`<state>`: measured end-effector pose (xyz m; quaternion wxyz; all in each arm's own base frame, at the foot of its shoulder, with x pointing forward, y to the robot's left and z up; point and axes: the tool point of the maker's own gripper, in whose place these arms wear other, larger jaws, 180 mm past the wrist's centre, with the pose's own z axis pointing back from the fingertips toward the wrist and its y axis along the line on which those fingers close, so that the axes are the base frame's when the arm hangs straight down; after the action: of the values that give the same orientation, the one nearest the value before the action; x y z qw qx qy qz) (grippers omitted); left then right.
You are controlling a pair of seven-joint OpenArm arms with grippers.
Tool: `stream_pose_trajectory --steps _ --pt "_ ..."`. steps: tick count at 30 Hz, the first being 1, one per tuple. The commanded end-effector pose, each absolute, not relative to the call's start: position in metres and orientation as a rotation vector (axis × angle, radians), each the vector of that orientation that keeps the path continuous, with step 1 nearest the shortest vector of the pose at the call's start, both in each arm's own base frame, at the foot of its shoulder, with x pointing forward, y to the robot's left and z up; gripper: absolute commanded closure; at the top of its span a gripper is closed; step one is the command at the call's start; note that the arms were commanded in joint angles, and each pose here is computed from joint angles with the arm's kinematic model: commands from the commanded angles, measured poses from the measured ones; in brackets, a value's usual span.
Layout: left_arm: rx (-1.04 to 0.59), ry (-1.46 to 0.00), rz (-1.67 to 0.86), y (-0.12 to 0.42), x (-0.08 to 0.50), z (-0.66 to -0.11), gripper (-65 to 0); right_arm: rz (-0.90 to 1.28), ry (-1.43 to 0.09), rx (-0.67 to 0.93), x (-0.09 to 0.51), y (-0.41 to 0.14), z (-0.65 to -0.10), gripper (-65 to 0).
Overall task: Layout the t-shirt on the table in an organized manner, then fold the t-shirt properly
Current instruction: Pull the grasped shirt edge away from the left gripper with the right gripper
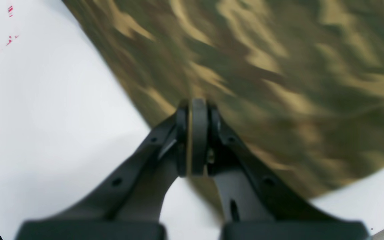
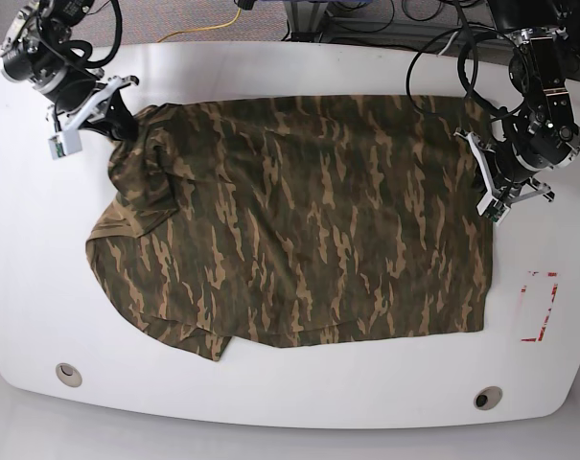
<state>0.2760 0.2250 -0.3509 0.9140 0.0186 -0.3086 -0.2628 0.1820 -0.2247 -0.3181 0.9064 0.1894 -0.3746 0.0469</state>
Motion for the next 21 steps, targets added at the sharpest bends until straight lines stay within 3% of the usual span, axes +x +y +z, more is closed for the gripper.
stream_pose_trajectory --steps 1,9,21 --pt "0.047 -0.673 -0.550 0.226 0.283 -0.341 -0.4 0.078 -0.811 0.420 0.173 -0.227 -0.307 0.0" --pt "0.022 -0.658 -0.609 0.207 0.283 -0.346 -0.4 -0.118 -0.814 0.491 0.138 -0.230 -0.308 0.0" --pt "-0.010 -0.647 -0.663 0.188 0.281 -0.351 -0.4 -0.481 -0.668 0.554 0.093 -0.216 -0.337 -0.5"
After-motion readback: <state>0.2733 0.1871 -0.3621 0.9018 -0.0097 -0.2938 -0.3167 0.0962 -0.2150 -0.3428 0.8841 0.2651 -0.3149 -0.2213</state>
